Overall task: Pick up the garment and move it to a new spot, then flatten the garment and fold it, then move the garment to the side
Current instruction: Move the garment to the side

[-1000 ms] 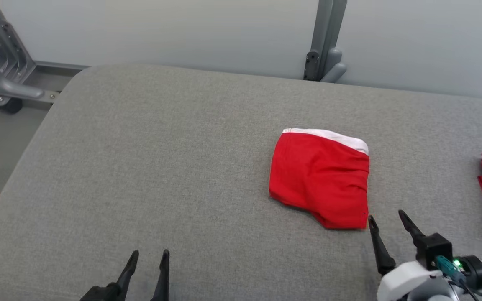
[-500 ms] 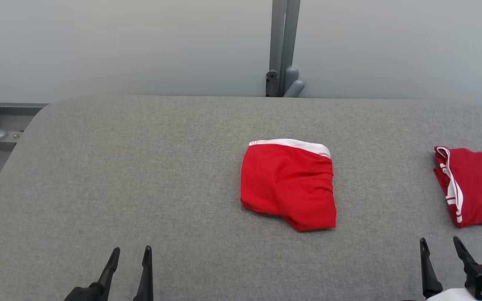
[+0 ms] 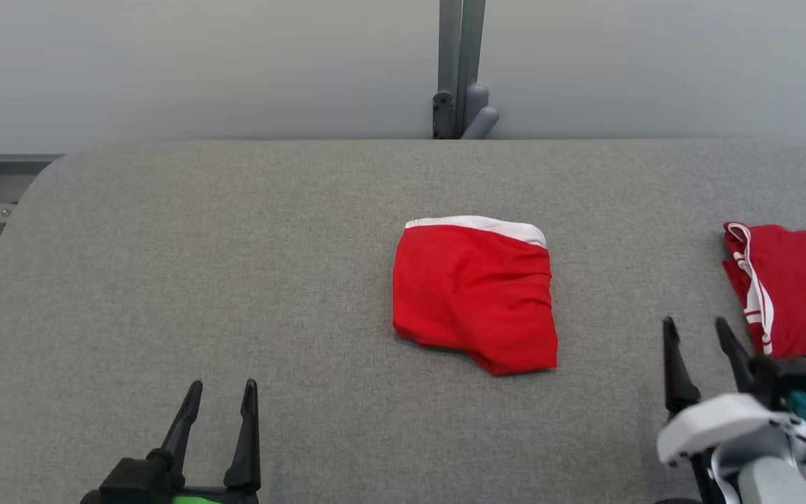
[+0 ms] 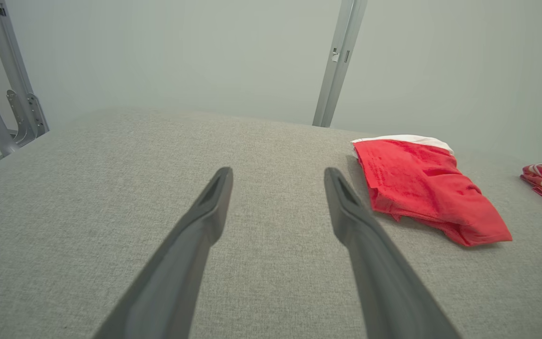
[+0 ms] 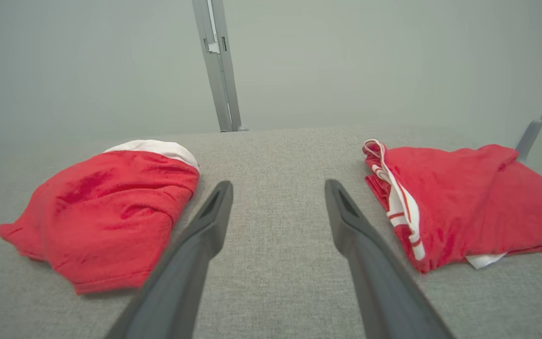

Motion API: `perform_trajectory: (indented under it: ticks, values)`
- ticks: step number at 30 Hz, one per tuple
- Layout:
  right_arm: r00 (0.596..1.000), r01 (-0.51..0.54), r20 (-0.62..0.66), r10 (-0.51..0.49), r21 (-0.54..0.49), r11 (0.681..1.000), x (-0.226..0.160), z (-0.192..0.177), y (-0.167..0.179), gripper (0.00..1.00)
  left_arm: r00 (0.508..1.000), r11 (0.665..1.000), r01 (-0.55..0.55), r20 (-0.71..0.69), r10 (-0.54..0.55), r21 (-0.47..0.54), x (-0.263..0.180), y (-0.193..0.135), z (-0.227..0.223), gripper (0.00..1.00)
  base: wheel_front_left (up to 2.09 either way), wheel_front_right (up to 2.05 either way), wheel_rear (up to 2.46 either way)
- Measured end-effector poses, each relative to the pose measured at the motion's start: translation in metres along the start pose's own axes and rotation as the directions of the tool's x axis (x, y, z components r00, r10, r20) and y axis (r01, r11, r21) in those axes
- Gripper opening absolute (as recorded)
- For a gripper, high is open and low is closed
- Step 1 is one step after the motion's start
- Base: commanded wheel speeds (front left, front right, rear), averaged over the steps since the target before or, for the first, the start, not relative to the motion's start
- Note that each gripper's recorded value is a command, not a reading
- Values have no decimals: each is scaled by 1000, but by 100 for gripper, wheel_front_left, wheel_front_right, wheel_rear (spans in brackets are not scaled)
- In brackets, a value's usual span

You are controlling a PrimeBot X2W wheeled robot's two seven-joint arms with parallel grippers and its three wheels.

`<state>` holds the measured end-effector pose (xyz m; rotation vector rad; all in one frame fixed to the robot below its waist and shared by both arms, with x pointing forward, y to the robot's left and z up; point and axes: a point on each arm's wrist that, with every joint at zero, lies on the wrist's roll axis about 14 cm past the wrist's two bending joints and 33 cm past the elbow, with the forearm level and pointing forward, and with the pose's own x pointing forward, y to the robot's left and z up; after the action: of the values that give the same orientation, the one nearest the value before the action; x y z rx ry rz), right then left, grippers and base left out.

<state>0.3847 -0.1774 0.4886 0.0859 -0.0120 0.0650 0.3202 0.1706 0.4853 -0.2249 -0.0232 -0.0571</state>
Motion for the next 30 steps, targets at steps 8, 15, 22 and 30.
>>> perform_trajectory:
  ticks: [8,15,22,30]
  values:
    - [951,-132,-260,167,144,981,74,-15,57,100,998,1000,-17,-58,17,-2,15,6,-17,100,0,0,0]
    - [820,-163,-517,245,199,966,98,-65,84,100,998,1000,-22,-63,22,-1,33,10,-18,100,0,0,0]
    - [731,-124,-618,290,297,947,107,-103,103,100,994,997,-77,-81,78,5,29,27,-23,100,0,0,0]
    - [723,-102,-602,339,392,914,116,-104,117,0,991,997,-82,-106,81,4,29,27,-31,100,0,0,0]
